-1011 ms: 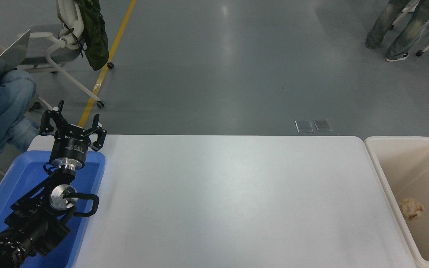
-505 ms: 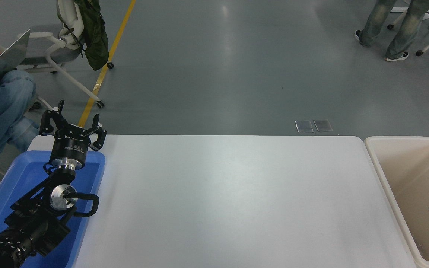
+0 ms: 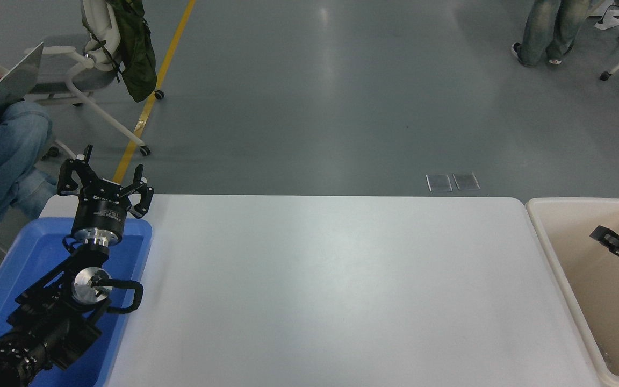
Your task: Pick up paper ball place in dustbin
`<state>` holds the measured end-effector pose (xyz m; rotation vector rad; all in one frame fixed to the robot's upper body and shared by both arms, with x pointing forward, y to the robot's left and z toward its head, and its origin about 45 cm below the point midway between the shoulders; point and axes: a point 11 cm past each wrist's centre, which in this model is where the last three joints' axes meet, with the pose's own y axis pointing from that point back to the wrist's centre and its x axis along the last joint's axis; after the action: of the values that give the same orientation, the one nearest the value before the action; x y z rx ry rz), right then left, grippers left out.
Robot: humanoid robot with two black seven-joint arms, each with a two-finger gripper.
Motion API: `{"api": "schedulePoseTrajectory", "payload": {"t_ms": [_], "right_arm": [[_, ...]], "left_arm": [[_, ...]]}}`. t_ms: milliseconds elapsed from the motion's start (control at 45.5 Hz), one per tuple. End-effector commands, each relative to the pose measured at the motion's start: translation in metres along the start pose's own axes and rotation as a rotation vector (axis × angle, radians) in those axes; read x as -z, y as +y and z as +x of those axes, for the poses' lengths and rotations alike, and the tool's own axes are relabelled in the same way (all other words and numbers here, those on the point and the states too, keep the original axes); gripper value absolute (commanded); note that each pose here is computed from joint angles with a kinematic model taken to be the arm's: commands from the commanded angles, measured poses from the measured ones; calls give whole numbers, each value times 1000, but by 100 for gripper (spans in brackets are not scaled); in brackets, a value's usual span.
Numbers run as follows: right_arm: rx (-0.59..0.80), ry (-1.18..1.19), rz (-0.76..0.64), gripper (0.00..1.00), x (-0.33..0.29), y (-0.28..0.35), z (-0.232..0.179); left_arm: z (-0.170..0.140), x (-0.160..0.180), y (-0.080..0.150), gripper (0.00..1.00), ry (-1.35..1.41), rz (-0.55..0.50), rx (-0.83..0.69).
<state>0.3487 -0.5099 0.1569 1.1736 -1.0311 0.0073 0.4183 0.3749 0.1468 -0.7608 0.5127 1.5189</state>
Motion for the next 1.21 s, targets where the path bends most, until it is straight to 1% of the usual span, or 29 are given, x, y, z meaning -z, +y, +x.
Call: {"api": "schedulePoseTrajectory", "payload": {"t_ms": [0,44,154,264,374,396,462,484,549,769,901,1121,1187], "right_arm": [[136,175,58,100,49,41,1],[184,209,68,100,58,46,-5],[299,286,128,100,95,75,-5],[459,372,185,100,127,117,0],[656,498,208,100,151,161,2],[671,523,212,100,157,169,3],[620,564,235,100,177,185,14],[571,587,248,100,188,200,26],[511,614,270,100,203,220,40],[387,694,322,100,235,278,60],[356,705,337,100,244,292,64],[357,693,333,100,241,291,67],[355,686,313,100,236,288,70]], "left_arm": [[0,0,0,99,0,0,0],[0,0,0,99,0,0,0],[0,0,0,99,-1,1,-1],[0,0,0,99,-1,1,-1],[0,0,0,99,-1,1,-1],[0,0,0,99,0,0,0],[0,0,0,99,-1,1,-1],[0,0,0,99,-1,1,-1],[0,0,0,99,-1,1,-1],[0,0,0,99,-1,1,-1],[0,0,0,99,-1,1,-1],[0,0,0,99,-2,1,-2],[0,1,0,99,-2,3,-1]]}}
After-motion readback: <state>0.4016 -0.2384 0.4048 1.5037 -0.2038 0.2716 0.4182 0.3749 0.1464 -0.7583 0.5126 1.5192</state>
